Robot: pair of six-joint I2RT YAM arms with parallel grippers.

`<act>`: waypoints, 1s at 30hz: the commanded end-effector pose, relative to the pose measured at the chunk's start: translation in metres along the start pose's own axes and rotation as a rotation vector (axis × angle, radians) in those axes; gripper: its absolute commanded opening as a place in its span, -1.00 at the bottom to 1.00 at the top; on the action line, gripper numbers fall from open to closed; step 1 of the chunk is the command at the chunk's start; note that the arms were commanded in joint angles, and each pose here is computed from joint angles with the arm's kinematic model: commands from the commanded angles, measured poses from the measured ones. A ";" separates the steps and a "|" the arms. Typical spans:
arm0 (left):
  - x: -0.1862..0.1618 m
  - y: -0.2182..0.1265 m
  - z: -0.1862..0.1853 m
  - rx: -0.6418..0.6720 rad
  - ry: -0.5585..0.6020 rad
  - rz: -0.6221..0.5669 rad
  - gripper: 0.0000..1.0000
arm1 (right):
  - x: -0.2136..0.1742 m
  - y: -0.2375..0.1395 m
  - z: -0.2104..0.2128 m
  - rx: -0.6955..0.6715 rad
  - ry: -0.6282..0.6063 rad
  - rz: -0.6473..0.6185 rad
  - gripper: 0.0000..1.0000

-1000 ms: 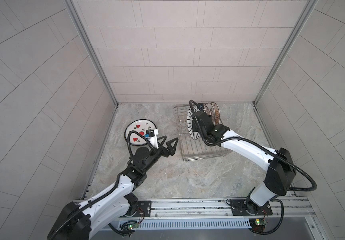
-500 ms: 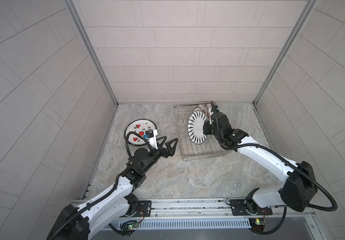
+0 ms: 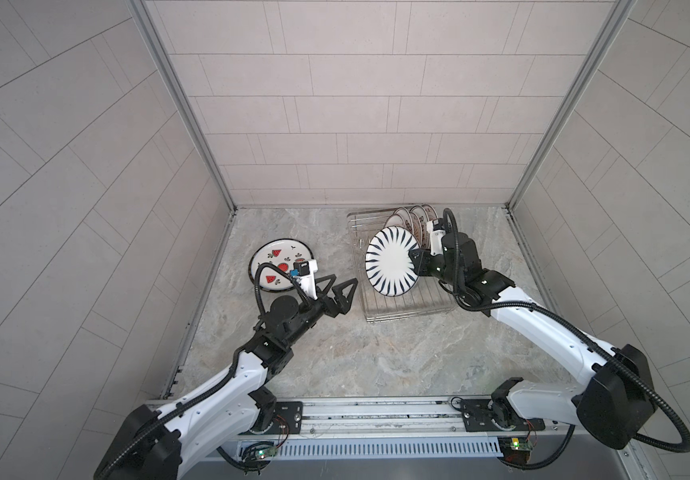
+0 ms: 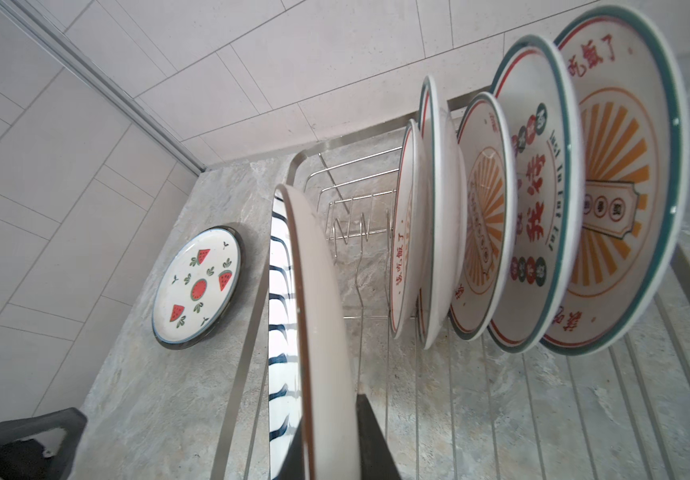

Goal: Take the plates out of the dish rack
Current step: 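Lift the blue-striped plate out of the rack toward the left gripper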

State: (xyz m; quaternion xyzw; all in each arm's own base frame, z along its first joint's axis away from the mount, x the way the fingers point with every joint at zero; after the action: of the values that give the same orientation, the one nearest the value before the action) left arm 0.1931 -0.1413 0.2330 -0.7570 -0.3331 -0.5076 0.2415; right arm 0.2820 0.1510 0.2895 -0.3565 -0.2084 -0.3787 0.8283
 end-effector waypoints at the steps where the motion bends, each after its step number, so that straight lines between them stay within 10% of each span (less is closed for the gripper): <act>1: 0.000 0.001 -0.005 -0.058 -0.004 -0.023 1.00 | 0.026 -0.026 0.031 0.223 0.030 -0.132 -0.79; 30: -0.009 0.014 -0.009 -0.242 -0.190 -0.087 0.89 | -0.004 -0.051 0.042 0.649 0.105 0.021 -0.79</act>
State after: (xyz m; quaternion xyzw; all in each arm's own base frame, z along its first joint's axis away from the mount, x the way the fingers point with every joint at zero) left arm 0.1949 -0.1545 0.2026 -0.8156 -0.3114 -0.4604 0.1608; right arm 0.2496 0.1613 0.2893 -0.1575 -0.2018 -0.2974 0.9198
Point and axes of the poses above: each gripper's point midway between its finger pads, its own y axis out along the fingers, its own z axis along the line the jaws close on, x = y × z, the point moved 10 cm from there along -y, back along the fingers, and after that the axes turned 15 degrees about y, right-handed, at the moved point
